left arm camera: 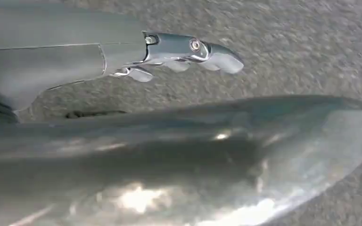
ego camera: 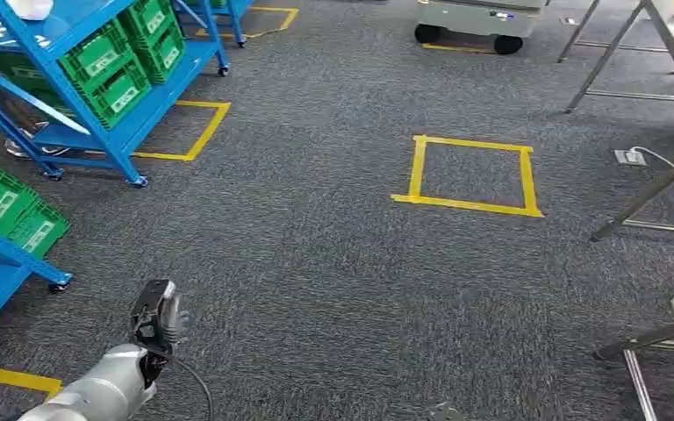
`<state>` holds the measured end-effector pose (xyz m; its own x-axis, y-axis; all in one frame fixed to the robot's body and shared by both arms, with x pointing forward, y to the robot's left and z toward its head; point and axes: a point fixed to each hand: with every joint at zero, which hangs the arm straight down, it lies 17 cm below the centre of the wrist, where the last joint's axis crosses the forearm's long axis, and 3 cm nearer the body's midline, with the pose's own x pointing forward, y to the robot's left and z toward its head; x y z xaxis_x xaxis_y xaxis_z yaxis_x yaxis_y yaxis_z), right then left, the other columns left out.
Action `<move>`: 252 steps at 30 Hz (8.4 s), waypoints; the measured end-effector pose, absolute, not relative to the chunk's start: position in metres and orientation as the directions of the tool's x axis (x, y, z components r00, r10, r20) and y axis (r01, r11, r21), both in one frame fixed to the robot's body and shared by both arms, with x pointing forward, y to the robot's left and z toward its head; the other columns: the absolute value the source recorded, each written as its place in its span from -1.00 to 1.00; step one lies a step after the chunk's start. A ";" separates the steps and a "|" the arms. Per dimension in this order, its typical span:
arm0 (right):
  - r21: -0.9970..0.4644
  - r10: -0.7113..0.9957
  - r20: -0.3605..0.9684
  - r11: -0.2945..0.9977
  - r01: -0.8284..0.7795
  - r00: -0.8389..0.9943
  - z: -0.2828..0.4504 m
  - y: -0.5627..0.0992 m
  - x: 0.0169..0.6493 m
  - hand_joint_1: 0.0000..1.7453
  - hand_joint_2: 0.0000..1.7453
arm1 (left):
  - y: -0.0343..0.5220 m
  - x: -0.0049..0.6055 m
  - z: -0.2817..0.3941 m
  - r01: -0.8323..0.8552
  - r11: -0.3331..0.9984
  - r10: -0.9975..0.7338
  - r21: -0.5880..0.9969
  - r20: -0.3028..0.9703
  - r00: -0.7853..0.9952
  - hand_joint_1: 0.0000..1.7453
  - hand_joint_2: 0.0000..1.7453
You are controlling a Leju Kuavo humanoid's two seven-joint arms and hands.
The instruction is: Take the parts from the cabinet and place them on the table.
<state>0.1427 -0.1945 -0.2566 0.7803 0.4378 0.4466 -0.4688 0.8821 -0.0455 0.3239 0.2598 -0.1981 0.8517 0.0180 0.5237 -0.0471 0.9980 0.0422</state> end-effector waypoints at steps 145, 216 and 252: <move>0.003 0.272 0.584 0.941 -0.337 0.765 -0.239 -0.180 0.176 -1.00 -1.00 | 0.267 0.308 -0.202 0.006 0.999 -0.026 0.036 0.591 0.806 -1.00 -1.00; -0.006 0.193 0.622 0.970 -0.243 0.759 -0.233 -0.190 0.197 -1.00 -1.00 | 0.276 0.308 -0.202 -0.090 0.994 0.038 0.055 0.604 0.796 -1.00 -1.00; -0.028 0.131 0.701 0.987 -0.157 0.701 -0.220 -0.202 0.220 -1.00 1.00 | 0.285 0.319 -0.192 -0.202 0.976 0.094 0.085 0.672 0.735 -1.00 -1.00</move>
